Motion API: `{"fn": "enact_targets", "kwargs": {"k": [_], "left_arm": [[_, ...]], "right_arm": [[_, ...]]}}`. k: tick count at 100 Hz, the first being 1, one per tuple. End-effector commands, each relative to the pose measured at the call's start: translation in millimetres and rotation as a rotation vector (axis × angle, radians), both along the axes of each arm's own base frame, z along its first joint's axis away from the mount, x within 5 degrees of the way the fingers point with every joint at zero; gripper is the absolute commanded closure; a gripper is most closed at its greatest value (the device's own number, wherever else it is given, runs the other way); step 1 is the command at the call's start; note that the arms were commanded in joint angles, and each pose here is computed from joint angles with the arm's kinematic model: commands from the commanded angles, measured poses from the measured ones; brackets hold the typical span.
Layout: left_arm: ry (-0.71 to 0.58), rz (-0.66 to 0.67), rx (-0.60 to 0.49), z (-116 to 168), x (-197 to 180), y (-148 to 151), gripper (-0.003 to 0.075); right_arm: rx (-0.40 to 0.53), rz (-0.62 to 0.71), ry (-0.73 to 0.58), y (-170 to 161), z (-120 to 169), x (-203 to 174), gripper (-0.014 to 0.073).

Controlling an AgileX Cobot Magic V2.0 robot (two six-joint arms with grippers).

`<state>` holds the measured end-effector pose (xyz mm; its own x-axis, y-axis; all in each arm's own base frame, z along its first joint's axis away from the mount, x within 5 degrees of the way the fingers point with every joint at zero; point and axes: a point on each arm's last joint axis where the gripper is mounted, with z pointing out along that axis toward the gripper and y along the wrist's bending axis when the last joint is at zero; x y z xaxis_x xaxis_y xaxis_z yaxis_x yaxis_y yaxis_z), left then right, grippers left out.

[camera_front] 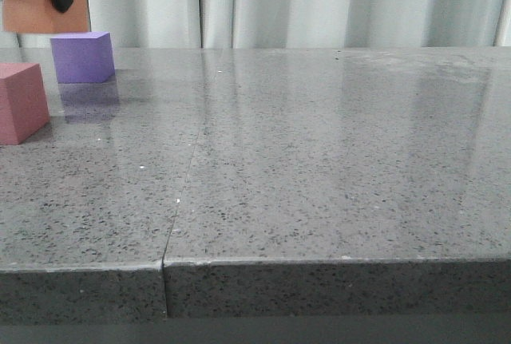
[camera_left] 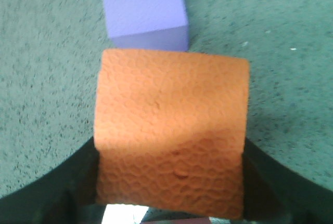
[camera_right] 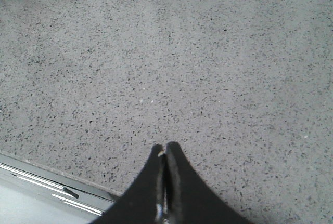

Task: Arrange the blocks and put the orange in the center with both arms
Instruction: 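Lift the orange cube and carry it toward the purple cube, then lower the orange cube between the pink and purple cubes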

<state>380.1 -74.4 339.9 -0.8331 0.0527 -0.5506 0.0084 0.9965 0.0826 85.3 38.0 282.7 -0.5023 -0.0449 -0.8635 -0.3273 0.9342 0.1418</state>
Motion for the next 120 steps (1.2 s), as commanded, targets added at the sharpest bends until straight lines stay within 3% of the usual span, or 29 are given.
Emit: {"fn": "enact_targets", "kwargs": {"k": [1, 56, 120], "left_arm": [[-0.129, 0.038, -0.05, 19.6, -5.5, 8.0, 0.0531], [-0.175, 0.094, -0.144, -17.6, 1.0, 5.9, 0.0531], [-0.118, 0.116, -0.104, -41.4, 11.3, 7.3, 0.0531]], "right_arm": [[0.016, 0.005, -0.094, 0.5, 14.3, 2.6, 0.0663], [0.016, 0.005, -0.094, 0.5, 14.3, 2.6, 0.0663], [0.016, 0.005, -0.094, 0.5, 14.3, 2.6, 0.0663]]}}
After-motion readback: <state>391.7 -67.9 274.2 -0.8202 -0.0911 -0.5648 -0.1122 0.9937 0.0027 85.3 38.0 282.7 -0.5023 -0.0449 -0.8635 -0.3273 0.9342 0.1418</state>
